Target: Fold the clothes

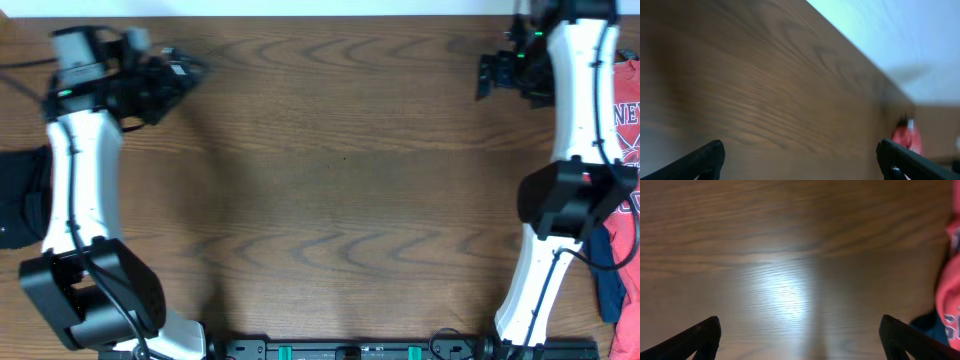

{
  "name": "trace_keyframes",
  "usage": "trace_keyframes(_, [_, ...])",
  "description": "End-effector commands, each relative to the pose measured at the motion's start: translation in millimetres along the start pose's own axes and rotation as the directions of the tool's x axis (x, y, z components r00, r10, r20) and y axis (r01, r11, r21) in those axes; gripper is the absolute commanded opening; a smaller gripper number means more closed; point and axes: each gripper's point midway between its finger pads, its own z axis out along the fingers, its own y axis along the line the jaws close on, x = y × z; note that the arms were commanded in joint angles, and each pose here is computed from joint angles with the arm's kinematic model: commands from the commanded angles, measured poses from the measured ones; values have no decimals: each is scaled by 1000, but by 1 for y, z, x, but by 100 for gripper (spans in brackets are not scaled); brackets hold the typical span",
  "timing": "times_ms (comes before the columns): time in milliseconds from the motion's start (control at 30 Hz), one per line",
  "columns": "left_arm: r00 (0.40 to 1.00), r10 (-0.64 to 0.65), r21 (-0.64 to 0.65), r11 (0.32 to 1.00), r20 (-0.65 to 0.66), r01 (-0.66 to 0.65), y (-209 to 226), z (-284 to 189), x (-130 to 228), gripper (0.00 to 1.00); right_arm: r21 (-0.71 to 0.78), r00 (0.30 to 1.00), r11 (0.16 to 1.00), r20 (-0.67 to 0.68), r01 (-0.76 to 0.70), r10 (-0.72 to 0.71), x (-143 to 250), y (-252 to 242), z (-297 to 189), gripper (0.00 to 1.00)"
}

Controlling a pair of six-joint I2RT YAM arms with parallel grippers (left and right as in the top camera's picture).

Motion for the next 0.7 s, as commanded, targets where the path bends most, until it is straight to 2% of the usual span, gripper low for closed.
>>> trace_keyframes(0, [983,176,38,984,-58,-174,-35,18,24,98,-65,998,996,-2,-63,63,0,-9,-5,99])
trace_keyframes(67, [970,227,37,974,-83,-224,-48,25,37,98,-66,997,995,13,-72,73,0,-13,-11,99])
trace_keyframes(267, [929,364,-93,924,-74,-370,-67,18,54,98,-76,993,996,102,-56,64,5,-11,-48,99])
trace_keyframes(667, [875,470,-80,873,-116,-480,-101,-43,104,98,-94,929,995,371,30,7,45,8,-160,99])
